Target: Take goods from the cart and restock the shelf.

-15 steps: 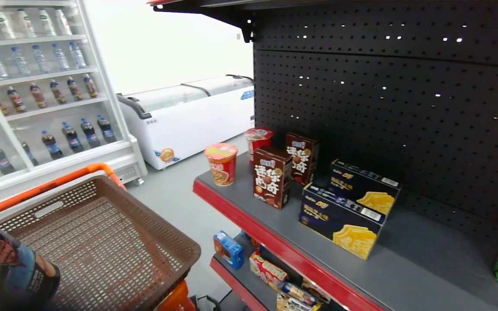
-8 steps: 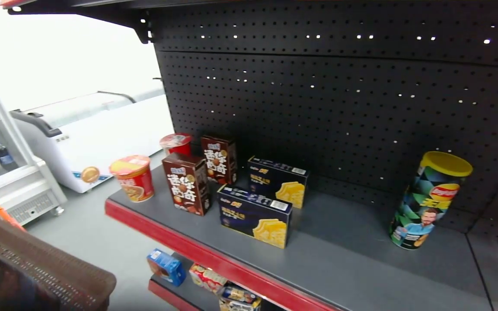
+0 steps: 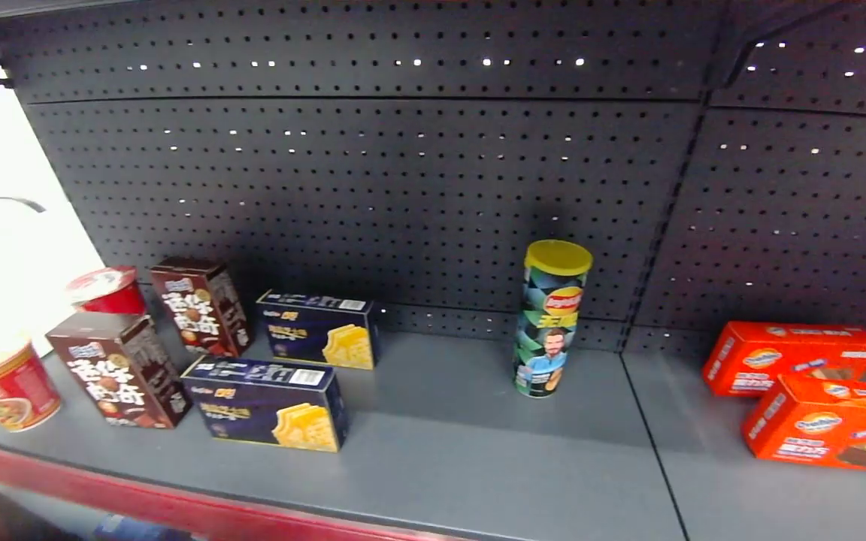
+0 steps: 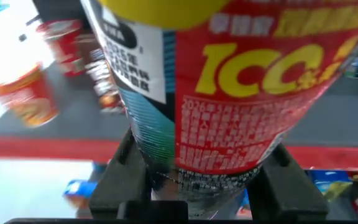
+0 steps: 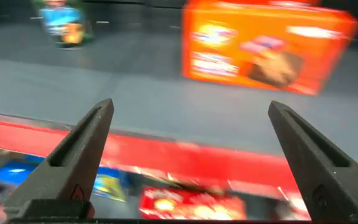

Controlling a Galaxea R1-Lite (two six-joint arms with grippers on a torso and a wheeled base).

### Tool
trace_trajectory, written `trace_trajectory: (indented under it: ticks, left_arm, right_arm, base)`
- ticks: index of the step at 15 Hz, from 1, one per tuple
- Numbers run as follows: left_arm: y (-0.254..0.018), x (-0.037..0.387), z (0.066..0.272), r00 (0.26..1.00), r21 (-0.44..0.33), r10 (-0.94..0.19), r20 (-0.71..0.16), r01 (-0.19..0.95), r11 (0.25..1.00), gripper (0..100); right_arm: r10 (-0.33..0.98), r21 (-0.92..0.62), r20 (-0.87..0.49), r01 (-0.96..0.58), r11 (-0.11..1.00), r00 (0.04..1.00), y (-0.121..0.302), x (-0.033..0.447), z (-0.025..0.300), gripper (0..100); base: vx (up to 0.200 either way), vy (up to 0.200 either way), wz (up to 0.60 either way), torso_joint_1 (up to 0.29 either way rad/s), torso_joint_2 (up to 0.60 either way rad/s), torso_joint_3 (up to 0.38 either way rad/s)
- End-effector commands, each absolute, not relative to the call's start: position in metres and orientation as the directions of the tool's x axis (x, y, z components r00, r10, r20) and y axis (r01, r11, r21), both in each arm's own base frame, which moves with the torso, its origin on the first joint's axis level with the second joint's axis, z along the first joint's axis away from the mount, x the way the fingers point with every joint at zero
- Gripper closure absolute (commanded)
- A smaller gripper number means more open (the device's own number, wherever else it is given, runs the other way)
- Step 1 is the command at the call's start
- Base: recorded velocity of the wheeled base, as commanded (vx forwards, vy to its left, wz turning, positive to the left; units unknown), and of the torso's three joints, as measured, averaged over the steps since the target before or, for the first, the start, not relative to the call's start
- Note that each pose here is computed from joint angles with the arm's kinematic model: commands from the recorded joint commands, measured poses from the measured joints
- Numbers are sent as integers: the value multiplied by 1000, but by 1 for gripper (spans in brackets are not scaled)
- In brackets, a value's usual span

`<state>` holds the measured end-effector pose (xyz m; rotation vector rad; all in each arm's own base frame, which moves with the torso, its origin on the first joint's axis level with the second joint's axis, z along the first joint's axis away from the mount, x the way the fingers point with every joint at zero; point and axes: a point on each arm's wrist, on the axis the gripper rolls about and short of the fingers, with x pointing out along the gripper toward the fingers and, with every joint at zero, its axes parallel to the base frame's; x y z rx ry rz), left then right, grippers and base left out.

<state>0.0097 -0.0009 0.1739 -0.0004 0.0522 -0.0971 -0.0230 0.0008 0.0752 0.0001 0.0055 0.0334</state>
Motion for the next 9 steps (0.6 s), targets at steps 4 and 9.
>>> trace_trajectory:
  ticks: [4, 9]
  left_arm:
    - [0, 5, 177, 995, -1, -93, -17, 93, 996, 100]
    - [1, -5, 204, 995, 4, -92, 37, 92, 996, 100]
  right_arm:
    - [34, 0, -6, -34, 999, 999, 1, -23, 75, 0]
    - [-9, -58, -15, 8, 998, 1000, 0, -23, 76, 0]
  base:
    - [0, 0, -150, 2, -1, -1]
    - [0, 0, 0, 0, 0, 0]
